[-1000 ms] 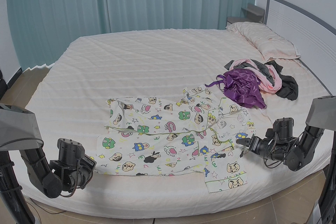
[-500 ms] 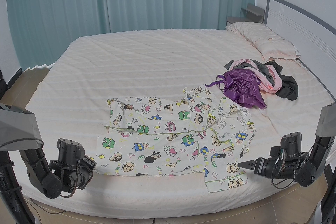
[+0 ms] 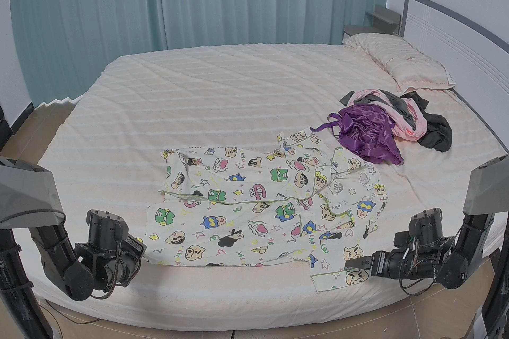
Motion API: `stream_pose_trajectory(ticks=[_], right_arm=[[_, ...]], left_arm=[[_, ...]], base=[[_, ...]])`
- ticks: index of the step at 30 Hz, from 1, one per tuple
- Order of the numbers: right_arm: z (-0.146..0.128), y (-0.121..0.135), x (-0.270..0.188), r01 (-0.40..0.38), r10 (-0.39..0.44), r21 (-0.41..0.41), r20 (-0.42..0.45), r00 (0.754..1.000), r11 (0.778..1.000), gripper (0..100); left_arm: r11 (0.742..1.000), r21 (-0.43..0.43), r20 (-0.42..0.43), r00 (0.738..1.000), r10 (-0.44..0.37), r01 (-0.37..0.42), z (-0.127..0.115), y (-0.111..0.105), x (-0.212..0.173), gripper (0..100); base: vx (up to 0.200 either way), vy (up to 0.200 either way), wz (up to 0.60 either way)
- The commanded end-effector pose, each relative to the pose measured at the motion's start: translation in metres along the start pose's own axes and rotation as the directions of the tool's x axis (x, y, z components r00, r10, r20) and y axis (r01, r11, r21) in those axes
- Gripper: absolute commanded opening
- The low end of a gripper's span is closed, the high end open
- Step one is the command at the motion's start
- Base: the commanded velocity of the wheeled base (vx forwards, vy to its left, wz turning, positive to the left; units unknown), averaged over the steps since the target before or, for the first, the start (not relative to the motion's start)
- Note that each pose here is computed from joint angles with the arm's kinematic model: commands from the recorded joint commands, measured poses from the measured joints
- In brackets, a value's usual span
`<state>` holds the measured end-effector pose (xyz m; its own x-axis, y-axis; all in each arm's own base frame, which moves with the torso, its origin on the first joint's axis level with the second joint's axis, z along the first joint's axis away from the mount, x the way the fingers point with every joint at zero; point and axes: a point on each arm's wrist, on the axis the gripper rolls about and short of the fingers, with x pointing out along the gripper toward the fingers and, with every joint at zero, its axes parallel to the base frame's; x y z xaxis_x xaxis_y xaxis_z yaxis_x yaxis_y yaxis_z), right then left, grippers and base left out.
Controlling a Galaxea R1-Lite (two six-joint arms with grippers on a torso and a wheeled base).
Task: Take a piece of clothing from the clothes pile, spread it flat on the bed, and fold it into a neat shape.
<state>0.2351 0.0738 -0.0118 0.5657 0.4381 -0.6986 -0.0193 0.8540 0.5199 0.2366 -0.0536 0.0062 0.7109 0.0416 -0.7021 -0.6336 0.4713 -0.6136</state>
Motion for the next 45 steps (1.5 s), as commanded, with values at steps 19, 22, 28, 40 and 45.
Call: stream_pose_trajectory(ticks=[19,22,28,40,45], right_arm=[[-0.027,-0.017,-0.049,0.077,-0.078,-0.006,-0.041,0.996,0.997,0],[-0.029,-0.017,-0.054,0.077,-0.078,-0.008,-0.041,0.996,0.997,0],[-0.033,-0.018,-0.058,0.095,-0.095,-0.001,-0.060,0.994,0.995,0],[-0.038,-0.020,-0.072,0.131,-0.129,0.013,-0.106,0.986,0.991,0],[-0.042,-0.023,-0.073,0.156,-0.155,-0.006,-0.151,0.976,0.988,0]], left_arm=[[0.995,0.063,-0.037,0.996,-0.075,0.077,-0.012,-0.005,-0.031,0],[0.992,0.106,-0.066,0.996,-0.057,0.064,-0.020,0.002,-0.036,0],[0.988,0.150,-0.095,0.995,-0.016,0.030,-0.028,0.013,-0.041,0],[0.968,0.248,-0.157,0.988,-0.008,0.047,-0.042,0.028,-0.065,0],[0.965,0.258,-0.162,0.987,0.002,0.040,-0.042,0.032,-0.069,0]], base=[[0.000,0.000,0.00],[0.000,0.000,0.00],[0.000,0.000,0.00],[0.000,0.000,0.00],[0.000,0.000,0.00]])
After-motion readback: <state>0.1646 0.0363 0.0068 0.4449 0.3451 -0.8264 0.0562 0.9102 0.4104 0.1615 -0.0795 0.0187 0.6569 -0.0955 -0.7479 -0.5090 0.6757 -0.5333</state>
